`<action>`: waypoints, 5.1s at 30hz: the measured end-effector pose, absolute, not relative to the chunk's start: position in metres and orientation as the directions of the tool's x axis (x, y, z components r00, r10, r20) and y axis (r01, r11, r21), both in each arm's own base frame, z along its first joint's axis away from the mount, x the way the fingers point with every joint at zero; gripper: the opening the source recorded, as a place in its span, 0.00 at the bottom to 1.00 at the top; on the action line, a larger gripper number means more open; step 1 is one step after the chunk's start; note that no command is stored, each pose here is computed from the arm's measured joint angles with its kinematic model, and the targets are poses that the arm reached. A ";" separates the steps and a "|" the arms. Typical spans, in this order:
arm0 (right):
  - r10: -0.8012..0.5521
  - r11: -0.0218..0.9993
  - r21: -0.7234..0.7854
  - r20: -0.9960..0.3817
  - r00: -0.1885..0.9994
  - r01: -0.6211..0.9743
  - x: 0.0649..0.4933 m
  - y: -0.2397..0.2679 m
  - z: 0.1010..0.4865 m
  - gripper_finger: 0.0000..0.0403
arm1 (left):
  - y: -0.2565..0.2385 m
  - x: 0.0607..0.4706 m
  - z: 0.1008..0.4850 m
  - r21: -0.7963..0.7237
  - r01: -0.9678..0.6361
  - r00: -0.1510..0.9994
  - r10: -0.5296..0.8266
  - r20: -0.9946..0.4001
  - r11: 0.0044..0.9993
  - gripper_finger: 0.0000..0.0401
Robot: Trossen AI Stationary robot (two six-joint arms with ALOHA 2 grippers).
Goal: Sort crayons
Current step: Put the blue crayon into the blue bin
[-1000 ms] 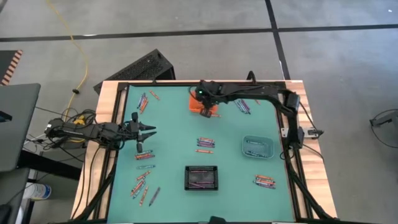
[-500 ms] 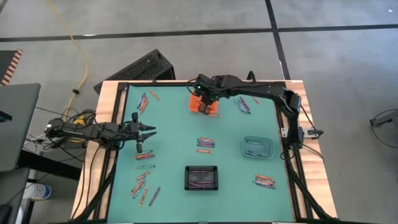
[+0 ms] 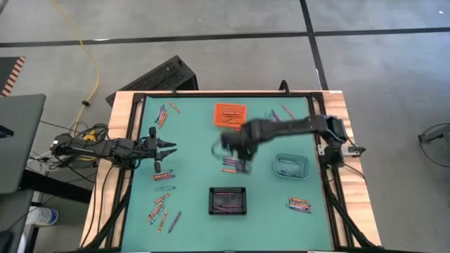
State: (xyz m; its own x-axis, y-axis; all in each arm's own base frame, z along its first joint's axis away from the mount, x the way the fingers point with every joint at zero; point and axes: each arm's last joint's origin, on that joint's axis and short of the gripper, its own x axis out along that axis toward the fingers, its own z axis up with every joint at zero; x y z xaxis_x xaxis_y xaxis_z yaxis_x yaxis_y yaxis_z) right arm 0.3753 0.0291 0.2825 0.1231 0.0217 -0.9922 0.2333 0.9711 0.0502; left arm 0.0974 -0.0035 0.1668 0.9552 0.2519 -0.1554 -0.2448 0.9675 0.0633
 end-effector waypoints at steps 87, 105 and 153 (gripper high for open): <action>0.152 0.967 0.201 -0.948 0.280 0.154 0.179 0.184 0.166 0.41 | -0.003 0.097 0.167 0.064 -0.245 0.955 0.253 -0.156 0.967 0.21; 0.073 0.987 0.101 -0.975 0.209 0.126 0.180 0.185 0.130 0.37 | -0.004 0.097 0.167 0.064 -0.245 0.955 0.253 -0.156 0.967 0.21; -0.002 1.000 0.005 -0.940 0.340 0.020 0.190 0.066 0.224 0.01 | -0.003 0.097 0.167 0.064 -0.245 0.955 0.253 -0.156 0.967 0.21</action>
State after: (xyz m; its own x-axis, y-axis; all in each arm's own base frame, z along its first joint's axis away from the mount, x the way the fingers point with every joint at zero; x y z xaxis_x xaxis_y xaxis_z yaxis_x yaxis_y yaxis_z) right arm 0.1898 0.0659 0.2243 0.3398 -0.0025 -0.9405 0.0197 0.9998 0.0045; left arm 0.0974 -0.0035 0.1666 0.9549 0.2526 -0.1564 -0.2454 0.9673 0.0642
